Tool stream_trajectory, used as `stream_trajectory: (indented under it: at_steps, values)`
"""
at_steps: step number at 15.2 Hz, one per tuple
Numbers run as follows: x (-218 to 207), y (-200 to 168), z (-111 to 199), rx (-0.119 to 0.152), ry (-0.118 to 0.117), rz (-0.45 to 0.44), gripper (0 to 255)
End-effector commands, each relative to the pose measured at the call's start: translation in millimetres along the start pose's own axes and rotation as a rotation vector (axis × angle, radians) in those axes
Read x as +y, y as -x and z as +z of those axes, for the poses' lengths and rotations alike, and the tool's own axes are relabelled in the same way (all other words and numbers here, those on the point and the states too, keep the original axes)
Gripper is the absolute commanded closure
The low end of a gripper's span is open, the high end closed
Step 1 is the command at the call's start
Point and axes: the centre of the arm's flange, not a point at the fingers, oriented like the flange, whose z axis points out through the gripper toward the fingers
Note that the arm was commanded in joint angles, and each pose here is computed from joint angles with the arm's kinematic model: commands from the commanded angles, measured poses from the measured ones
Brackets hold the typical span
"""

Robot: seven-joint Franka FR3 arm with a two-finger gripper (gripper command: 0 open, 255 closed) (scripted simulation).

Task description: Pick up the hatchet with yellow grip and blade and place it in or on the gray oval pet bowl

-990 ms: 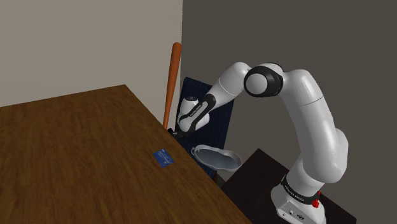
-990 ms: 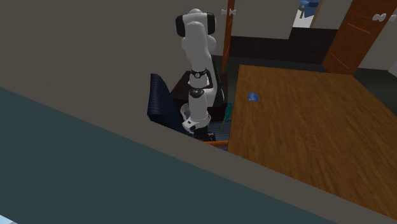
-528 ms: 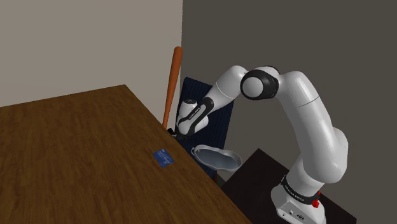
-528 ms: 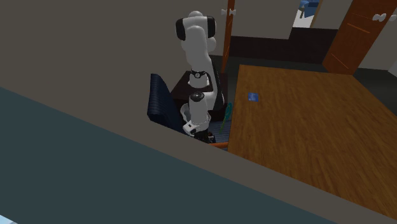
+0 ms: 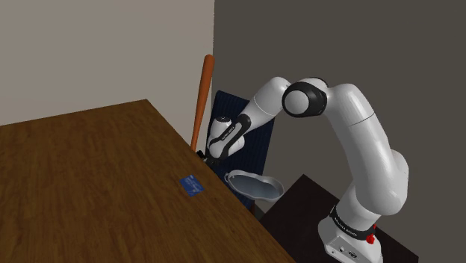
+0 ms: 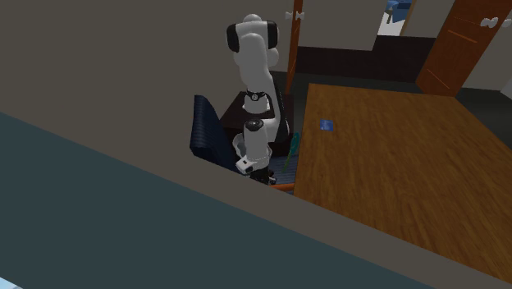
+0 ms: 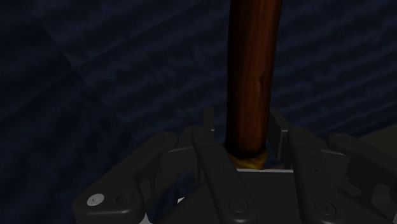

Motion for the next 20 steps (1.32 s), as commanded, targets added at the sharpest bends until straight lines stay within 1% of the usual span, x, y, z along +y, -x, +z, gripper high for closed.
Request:
stream_trajectory:
  at_steps: [1,5,20]
  values:
    - [0,0,0,0.000,0.000,0.000,255]
    - [0,0,0,0.000,0.000,0.000,255]
    - [-10,-9,-78,0.000,0.000,0.000,255]
